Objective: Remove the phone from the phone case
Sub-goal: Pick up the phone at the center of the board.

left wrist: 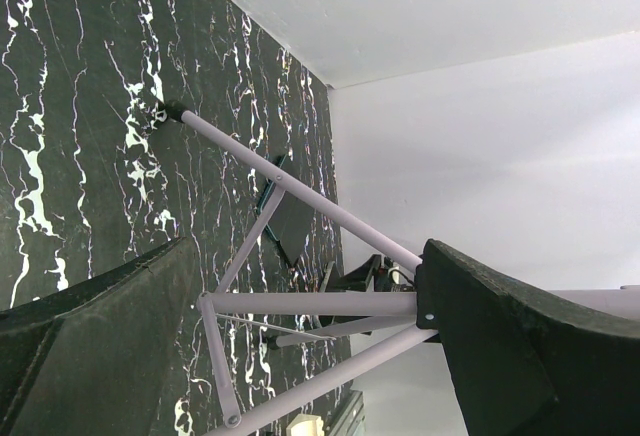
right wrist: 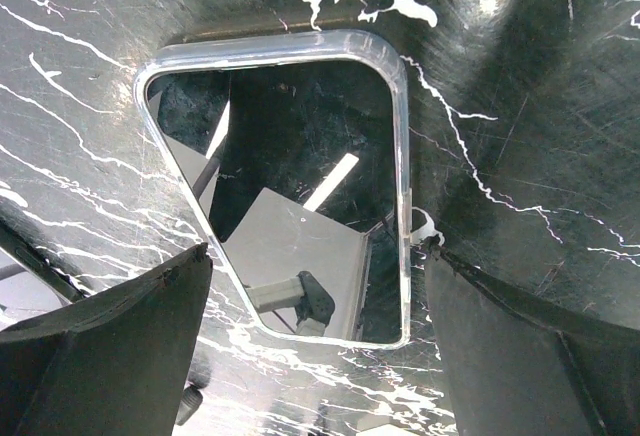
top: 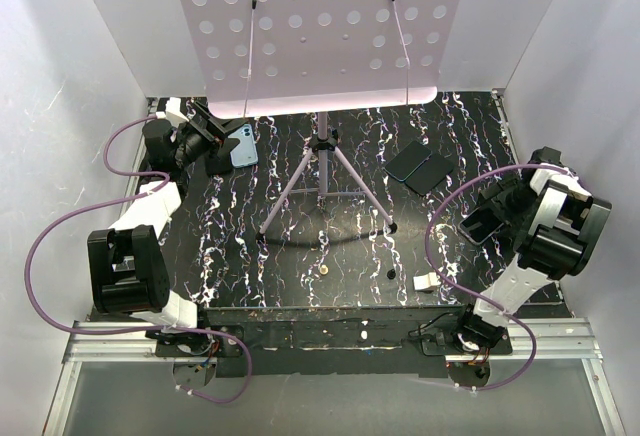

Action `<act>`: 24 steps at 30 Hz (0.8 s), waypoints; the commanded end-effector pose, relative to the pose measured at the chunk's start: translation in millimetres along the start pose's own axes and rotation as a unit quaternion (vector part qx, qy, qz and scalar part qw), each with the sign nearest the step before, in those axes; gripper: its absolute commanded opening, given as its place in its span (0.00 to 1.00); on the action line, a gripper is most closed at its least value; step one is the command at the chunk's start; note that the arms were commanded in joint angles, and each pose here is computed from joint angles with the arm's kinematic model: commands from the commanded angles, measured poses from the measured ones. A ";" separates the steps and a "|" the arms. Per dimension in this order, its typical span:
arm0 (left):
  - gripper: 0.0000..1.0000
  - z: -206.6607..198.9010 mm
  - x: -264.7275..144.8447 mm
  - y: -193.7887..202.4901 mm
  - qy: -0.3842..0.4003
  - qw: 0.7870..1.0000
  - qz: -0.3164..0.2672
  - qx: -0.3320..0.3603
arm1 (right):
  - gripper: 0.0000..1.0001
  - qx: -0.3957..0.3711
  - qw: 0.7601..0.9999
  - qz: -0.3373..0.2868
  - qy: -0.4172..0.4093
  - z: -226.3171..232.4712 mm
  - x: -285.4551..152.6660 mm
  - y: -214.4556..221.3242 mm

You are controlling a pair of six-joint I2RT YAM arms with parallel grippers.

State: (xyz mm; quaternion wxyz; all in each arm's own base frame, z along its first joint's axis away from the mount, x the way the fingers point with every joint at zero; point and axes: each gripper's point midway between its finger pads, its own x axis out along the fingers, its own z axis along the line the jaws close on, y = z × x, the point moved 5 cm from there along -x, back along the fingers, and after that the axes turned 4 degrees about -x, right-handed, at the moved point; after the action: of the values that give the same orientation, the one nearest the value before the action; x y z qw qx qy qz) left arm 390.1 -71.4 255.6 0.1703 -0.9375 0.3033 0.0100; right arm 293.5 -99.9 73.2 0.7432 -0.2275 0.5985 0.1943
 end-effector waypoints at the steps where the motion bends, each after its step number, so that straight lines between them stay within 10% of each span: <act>1: 0.98 -2.3 -3.5 -1.4 0.004 1.000 -0.004 0.010 | 0.93 0.004 0.999 -0.012 0.030 -4.7 4.0 -8.5; 12: 0.98 -2.8 -4.0 -2.0 0.005 1.000 -0.006 0.010 | 0.87 -0.035 0.996 -0.005 0.085 1.0 13.2 -1.5; 24: 0.98 -1.4 -3.6 -2.1 0.005 1.000 -0.005 0.008 | 0.93 -0.047 0.998 -0.030 -0.036 29.6 -5.4 -1.4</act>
State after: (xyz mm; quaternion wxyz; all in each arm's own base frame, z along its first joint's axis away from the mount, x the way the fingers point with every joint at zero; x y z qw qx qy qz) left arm 390.0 -71.0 255.0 0.1696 -0.9377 0.3031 0.0108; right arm 302.1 -87.7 72.7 0.7276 -0.2645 0.5968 0.2110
